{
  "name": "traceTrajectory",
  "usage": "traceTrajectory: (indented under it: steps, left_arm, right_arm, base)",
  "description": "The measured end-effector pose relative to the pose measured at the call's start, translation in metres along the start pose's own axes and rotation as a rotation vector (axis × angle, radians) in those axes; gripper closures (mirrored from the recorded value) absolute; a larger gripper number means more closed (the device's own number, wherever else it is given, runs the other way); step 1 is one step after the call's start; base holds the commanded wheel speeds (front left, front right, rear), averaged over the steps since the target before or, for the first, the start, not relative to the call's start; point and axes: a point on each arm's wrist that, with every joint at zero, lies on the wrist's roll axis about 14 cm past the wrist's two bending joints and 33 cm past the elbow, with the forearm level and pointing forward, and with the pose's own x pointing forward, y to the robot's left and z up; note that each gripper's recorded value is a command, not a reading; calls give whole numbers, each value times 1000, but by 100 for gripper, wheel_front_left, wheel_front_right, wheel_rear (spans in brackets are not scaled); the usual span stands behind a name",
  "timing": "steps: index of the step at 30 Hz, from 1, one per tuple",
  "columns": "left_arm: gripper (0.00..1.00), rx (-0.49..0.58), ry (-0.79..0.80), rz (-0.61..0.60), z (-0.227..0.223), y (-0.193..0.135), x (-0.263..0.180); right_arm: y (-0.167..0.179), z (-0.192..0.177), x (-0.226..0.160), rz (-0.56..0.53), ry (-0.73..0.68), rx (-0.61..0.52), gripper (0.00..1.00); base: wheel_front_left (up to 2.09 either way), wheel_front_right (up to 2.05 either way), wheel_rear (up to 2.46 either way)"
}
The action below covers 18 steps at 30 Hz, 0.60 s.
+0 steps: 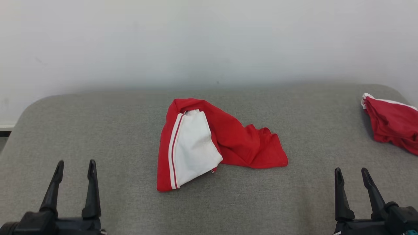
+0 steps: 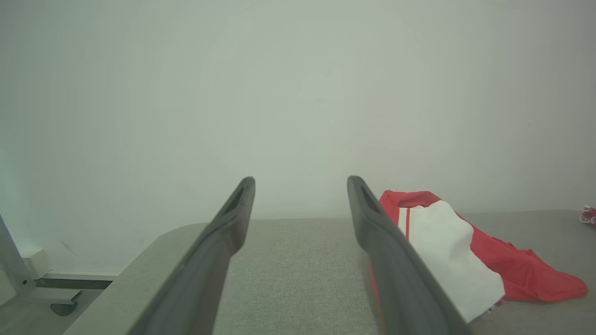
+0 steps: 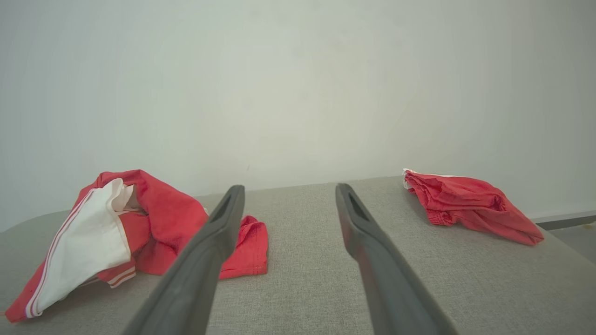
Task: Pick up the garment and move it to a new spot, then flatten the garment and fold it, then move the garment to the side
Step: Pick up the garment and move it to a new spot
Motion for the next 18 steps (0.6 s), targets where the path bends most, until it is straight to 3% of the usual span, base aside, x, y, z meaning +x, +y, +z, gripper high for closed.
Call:
traceTrajectory:
  steps: [18]
  left_arm:
    - [0,-31,98,23,-30,0,-44]
  right_arm:
    - [31,-16,-4,89,58,30,0]
  base:
    - [0,0,0]
